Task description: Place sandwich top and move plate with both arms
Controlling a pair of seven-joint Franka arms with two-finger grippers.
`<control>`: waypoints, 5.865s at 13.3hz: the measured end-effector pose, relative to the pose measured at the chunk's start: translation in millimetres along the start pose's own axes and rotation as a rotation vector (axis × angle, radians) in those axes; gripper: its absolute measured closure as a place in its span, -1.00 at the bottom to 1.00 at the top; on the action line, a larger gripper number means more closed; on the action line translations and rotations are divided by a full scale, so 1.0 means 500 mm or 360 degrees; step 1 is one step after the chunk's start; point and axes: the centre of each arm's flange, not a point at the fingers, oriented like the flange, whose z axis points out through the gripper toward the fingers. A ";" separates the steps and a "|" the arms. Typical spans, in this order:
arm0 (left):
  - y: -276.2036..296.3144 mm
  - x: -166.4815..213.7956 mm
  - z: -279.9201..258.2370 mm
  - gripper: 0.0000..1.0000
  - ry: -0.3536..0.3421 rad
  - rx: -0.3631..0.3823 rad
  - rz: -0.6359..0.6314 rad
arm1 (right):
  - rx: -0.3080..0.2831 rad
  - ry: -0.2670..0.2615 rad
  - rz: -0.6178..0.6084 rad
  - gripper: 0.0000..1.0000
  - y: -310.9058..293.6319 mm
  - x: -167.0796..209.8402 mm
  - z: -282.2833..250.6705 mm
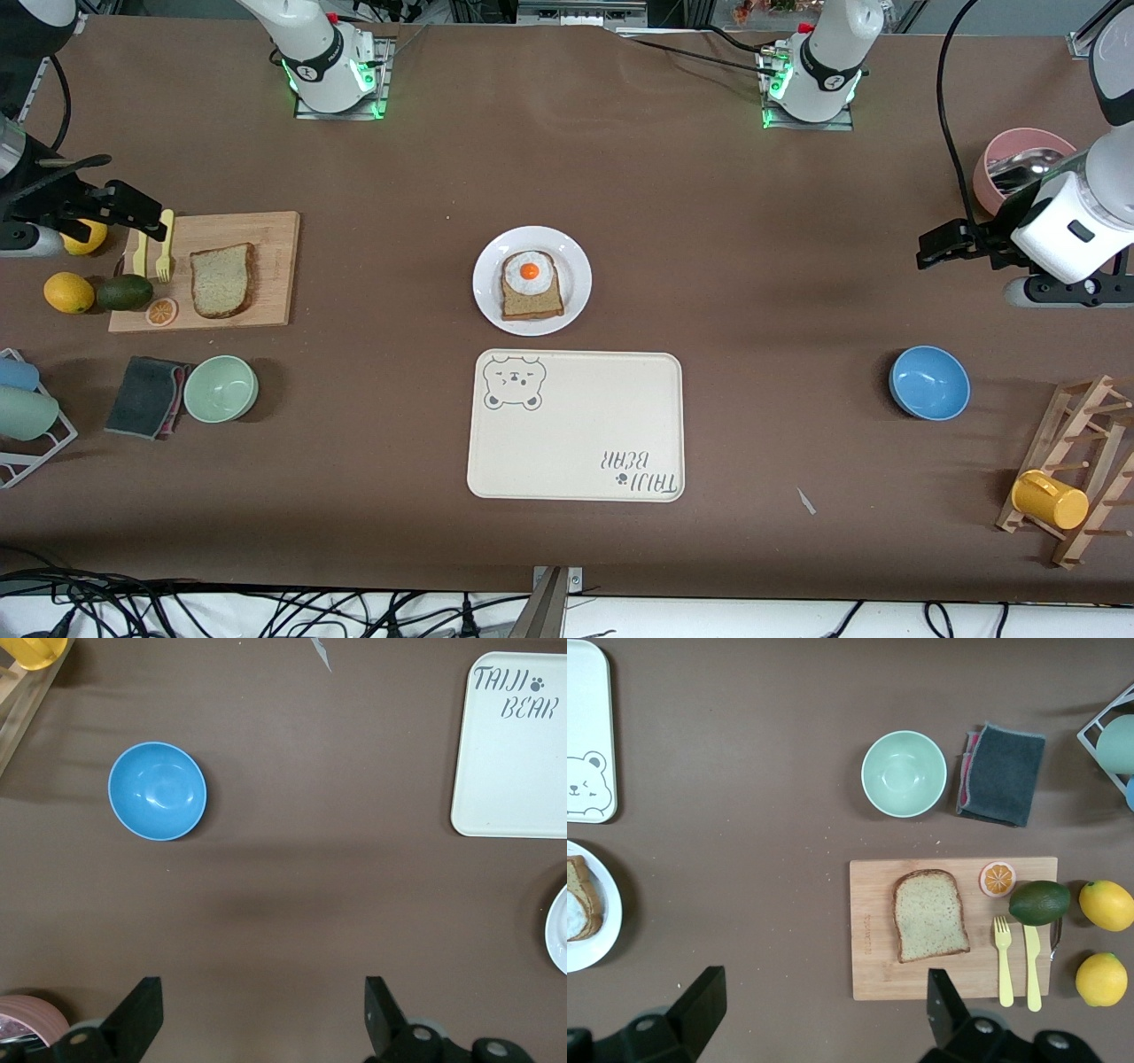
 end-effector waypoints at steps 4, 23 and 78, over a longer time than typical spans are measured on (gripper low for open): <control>0.000 0.000 0.003 -1.00 -0.0005 0.0000 0.0000 | 0.0000 -0.0006 0.0000 -1.00 0.000 -0.001 0.001; -0.022 0.001 0.001 -1.00 -0.0002 0.0007 -0.0038 | 0.0000 -0.0011 -0.0002 -1.00 -0.001 -0.002 0.001; -0.020 0.002 0.011 -1.00 -0.0031 0.0011 -0.0036 | -0.0557 -0.0362 -0.0251 0.15 0.051 -0.115 0.785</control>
